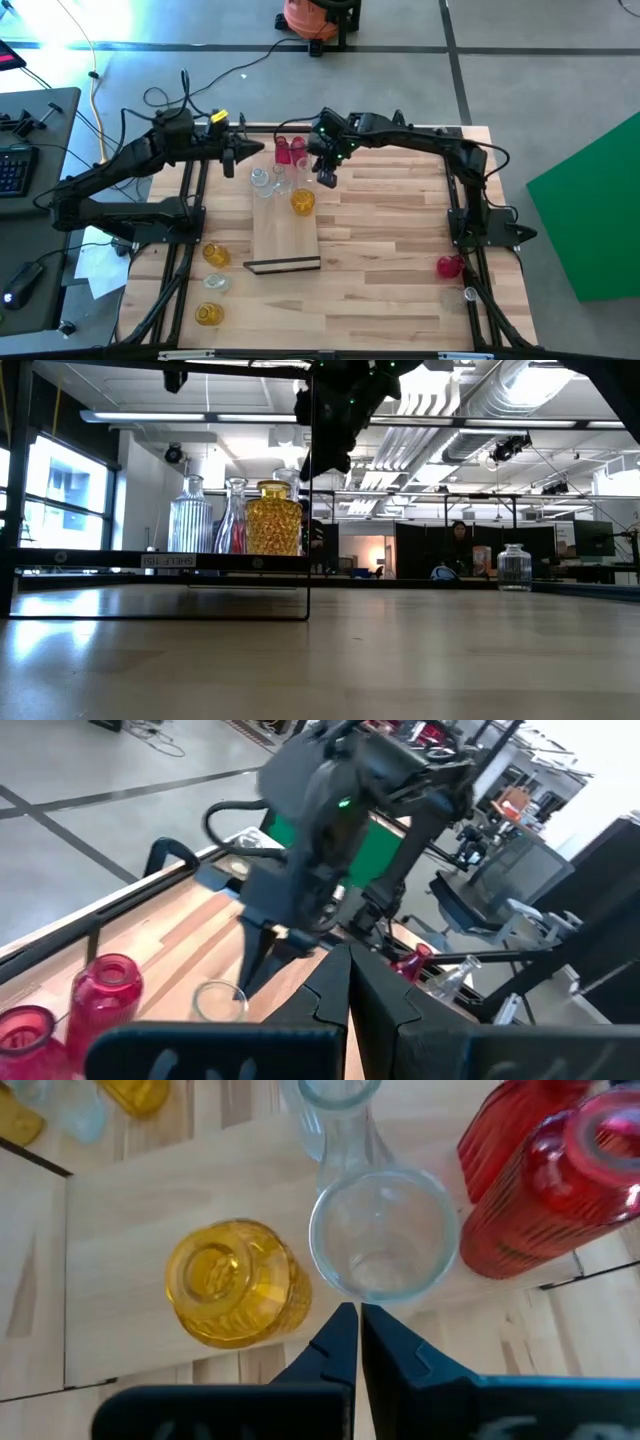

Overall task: Sort vases onto shelf
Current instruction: Adjust the transparent vase on the shelf, then put the transparent vase on the shelf

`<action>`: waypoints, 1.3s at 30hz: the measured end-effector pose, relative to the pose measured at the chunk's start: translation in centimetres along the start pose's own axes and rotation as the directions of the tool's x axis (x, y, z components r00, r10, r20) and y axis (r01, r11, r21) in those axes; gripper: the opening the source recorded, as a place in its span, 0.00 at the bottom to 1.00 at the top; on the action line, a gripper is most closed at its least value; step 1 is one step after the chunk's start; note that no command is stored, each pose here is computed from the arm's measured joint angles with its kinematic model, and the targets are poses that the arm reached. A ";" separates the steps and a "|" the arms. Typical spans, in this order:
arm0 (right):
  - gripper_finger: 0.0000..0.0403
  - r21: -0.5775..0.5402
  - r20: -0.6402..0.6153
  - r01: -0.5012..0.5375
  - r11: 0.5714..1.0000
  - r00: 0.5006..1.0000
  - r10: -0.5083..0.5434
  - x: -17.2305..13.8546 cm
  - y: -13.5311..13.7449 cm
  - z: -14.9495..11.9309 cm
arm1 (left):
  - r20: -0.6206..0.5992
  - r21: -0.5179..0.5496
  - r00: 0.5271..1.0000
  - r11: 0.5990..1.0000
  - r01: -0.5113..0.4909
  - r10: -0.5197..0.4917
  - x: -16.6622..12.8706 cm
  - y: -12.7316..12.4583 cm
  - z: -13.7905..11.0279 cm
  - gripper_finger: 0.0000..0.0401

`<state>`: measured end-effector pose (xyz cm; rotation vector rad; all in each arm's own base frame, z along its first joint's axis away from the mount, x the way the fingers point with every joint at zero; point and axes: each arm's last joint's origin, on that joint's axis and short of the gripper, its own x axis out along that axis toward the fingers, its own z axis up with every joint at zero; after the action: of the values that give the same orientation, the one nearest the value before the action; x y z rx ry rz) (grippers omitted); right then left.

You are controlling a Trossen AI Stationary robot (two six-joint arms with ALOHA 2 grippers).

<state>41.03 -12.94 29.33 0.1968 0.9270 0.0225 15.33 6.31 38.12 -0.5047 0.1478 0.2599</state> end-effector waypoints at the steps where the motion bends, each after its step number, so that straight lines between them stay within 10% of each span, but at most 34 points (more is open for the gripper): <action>1: 0.00 0.001 -0.003 -0.001 1.000 1.000 0.001 0.2 0.0 0.0 | -0.001 0.001 1.000 1.000 0.006 -0.006 -0.1 -0.1 0.0 0.00; 39: 0.00 0.025 0.014 -0.021 0.999 1.000 0.020 1.8 1.1 0.3 | 0.032 0.031 0.999 0.999 0.031 -0.032 -1.6 -0.7 0.0 0.00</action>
<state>42.47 -11.74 28.25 0.2295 0.9118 0.0282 13.97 5.42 38.78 -0.4720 0.1117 0.2342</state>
